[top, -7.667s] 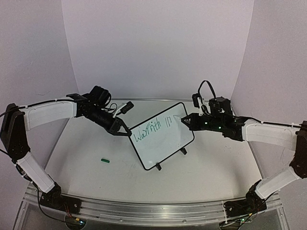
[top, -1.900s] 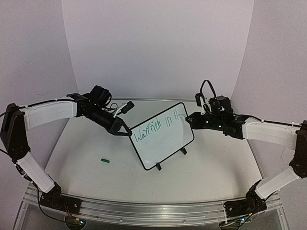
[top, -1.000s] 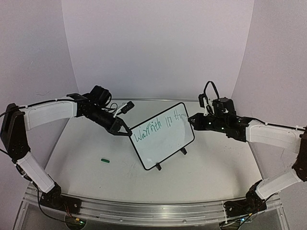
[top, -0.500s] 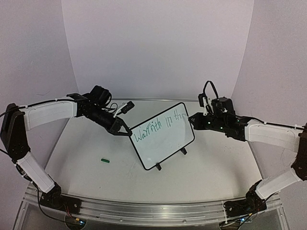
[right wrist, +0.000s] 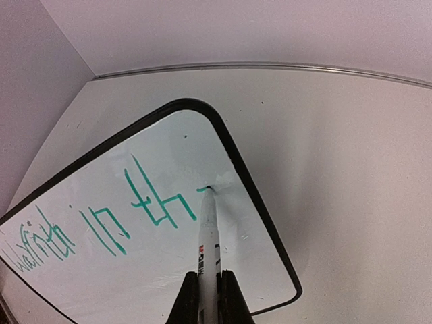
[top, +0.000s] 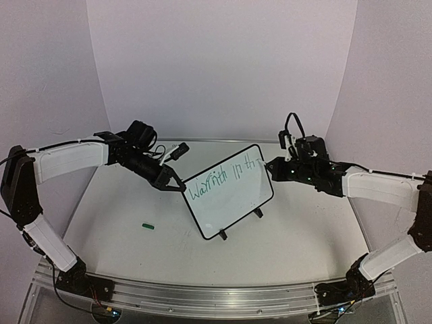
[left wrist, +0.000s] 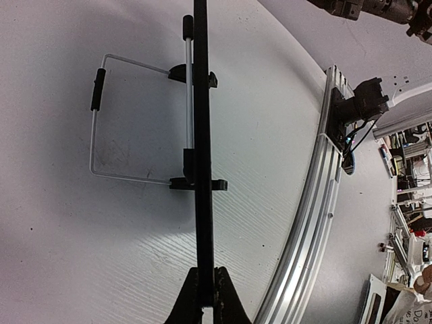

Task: Write a sentence on the whiteboard

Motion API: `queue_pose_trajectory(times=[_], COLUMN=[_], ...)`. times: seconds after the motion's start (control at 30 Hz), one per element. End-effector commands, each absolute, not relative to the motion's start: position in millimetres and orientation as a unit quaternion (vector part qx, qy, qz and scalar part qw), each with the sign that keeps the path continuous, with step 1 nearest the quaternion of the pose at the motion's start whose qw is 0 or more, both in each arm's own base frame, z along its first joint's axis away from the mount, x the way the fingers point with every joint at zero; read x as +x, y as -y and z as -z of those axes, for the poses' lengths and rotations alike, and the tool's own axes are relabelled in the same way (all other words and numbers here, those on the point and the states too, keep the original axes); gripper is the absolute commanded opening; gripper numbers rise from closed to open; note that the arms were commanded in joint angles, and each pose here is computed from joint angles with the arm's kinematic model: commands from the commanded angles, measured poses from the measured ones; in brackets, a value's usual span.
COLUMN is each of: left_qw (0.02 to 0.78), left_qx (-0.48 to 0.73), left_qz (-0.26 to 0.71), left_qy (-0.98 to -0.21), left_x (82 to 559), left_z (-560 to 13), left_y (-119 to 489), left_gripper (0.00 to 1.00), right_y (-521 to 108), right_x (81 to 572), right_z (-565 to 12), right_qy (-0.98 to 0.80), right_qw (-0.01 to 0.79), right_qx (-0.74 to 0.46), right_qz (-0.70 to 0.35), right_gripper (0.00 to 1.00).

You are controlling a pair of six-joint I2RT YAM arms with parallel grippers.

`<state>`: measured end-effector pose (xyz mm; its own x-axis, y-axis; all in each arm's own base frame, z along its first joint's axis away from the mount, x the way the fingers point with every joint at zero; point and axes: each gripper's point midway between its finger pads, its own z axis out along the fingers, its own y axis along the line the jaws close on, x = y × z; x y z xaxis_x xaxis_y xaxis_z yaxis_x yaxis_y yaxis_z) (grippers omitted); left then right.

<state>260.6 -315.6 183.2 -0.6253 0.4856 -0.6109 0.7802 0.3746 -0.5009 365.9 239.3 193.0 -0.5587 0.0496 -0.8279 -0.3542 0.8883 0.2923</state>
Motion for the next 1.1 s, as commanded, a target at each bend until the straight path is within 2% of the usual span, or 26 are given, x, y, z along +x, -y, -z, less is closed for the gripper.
queue_pose_trajectory(times=[0.0,0.3,1.07], left_qw=[0.159,0.160,0.156], left_qx=[0.416,0.417,0.416], left_qz=[0.389,0.390,0.392], left_qy=[-0.806,-0.805,-0.806], left_x=[246.9,246.7,246.4], left_z=[-170.6,-171.6,-169.9], left_y=[321.1,321.3,321.9], left_gripper=[0.00,0.00,0.00], right_y=[-236.6,-248.4,-245.2], right_x=[380.7,385.3,362.9], right_z=[-217.1,-230.5,-189.4], right_qy=[-0.840,-0.831,-0.852], right_qw=[0.495,0.500,0.454], right_qx=[-0.073,-0.095,-0.093], right_qz=[-0.210,-0.224,-0.242], right_gripper=[0.00,0.00,0.00])
